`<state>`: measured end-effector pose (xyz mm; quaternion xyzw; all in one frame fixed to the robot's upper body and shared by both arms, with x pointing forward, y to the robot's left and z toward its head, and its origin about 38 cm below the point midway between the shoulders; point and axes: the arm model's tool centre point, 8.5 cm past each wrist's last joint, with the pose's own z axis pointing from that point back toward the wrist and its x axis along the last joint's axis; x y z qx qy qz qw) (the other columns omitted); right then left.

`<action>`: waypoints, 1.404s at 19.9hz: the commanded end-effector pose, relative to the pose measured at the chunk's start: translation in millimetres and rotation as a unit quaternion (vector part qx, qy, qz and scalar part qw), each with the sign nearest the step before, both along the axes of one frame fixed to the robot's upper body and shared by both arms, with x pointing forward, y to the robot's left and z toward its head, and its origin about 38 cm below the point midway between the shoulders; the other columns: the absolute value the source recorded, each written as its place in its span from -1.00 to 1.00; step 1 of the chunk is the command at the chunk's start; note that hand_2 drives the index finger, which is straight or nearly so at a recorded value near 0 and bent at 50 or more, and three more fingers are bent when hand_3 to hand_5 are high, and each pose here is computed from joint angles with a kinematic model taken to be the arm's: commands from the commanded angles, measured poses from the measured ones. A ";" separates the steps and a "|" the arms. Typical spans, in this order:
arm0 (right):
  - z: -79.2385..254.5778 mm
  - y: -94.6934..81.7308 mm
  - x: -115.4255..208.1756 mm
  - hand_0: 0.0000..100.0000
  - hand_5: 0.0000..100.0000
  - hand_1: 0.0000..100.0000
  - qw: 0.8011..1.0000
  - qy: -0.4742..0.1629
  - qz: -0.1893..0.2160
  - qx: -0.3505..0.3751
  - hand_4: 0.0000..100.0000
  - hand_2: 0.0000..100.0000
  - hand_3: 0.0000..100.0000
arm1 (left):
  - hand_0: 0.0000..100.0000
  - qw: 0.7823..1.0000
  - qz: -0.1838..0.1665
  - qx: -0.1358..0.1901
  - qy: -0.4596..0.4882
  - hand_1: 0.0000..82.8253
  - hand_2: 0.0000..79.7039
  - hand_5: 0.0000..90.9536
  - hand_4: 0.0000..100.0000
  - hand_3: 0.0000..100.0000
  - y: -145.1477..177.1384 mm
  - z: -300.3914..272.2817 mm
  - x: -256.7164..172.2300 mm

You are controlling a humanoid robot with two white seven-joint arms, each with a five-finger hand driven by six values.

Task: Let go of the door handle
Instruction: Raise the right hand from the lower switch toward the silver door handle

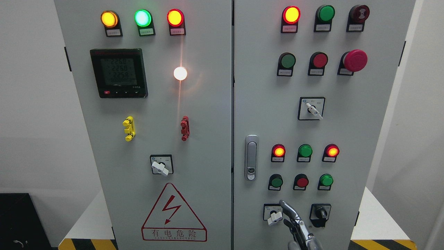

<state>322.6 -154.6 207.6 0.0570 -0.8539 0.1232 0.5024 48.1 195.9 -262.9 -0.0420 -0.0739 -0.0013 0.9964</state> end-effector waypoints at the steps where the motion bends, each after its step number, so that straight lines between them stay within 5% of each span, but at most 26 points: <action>1: -9.1 -2.3 -4.5 -0.51 -0.94 -0.87 1.000 0.014 -0.007 -0.005 -0.82 -1.00 -0.82 | -0.76 1.000 0.001 0.000 0.000 0.34 -1.00 -1.00 -1.00 -1.00 0.0 0.0 0.0; 12: -5.9 -2.0 -2.5 -0.49 -0.85 -0.86 1.000 0.013 -0.010 -0.005 -0.69 -1.00 -0.76 | -0.76 1.000 0.000 0.000 0.000 0.34 -1.00 -1.00 -1.00 -1.00 -0.1 0.0 0.0; 14: -3.2 -2.5 -1.1 -0.51 -0.54 -0.77 1.000 0.013 -0.016 -0.010 -0.40 -1.00 -0.65 | -0.76 1.000 0.000 0.000 0.000 0.34 -1.00 -1.00 -1.00 -1.00 -0.1 0.0 0.0; 16: 3.9 -2.5 0.7 -0.46 -0.02 -0.60 1.000 -0.002 -0.022 -0.018 0.02 -1.00 -0.25 | -0.76 1.000 0.000 0.000 0.000 0.34 -1.00 -1.00 -1.00 -1.00 -0.1 0.0 0.0; 19: 13.4 -6.0 3.6 -0.34 0.47 -0.48 0.995 -0.039 -0.062 -0.071 0.34 -1.00 0.10 | -0.76 1.000 0.000 0.000 0.000 0.34 -1.00 -1.00 -1.00 -1.00 -0.1 0.0 0.0; 22: 20.4 -7.6 4.5 -0.28 0.63 -0.43 0.987 -0.068 -0.097 -0.106 0.48 -1.00 0.25 | -0.76 1.000 0.000 0.000 0.000 0.34 -1.00 -1.00 -1.00 -1.00 -0.1 0.0 0.0; 26: 31.6 -6.8 9.2 -0.18 1.00 -0.26 0.979 -0.091 -0.126 -0.129 0.86 -1.00 0.72 | -0.76 1.000 0.000 0.000 0.000 0.34 -1.00 -1.00 -1.00 -1.00 -0.1 0.0 0.0; 28: 38.4 -6.5 13.8 -0.18 1.00 -0.20 0.972 -0.102 -0.149 -0.152 1.00 -1.00 0.85 | -0.76 1.000 0.000 0.000 0.000 0.34 -1.00 -1.00 -1.00 -1.00 -0.1 0.0 0.0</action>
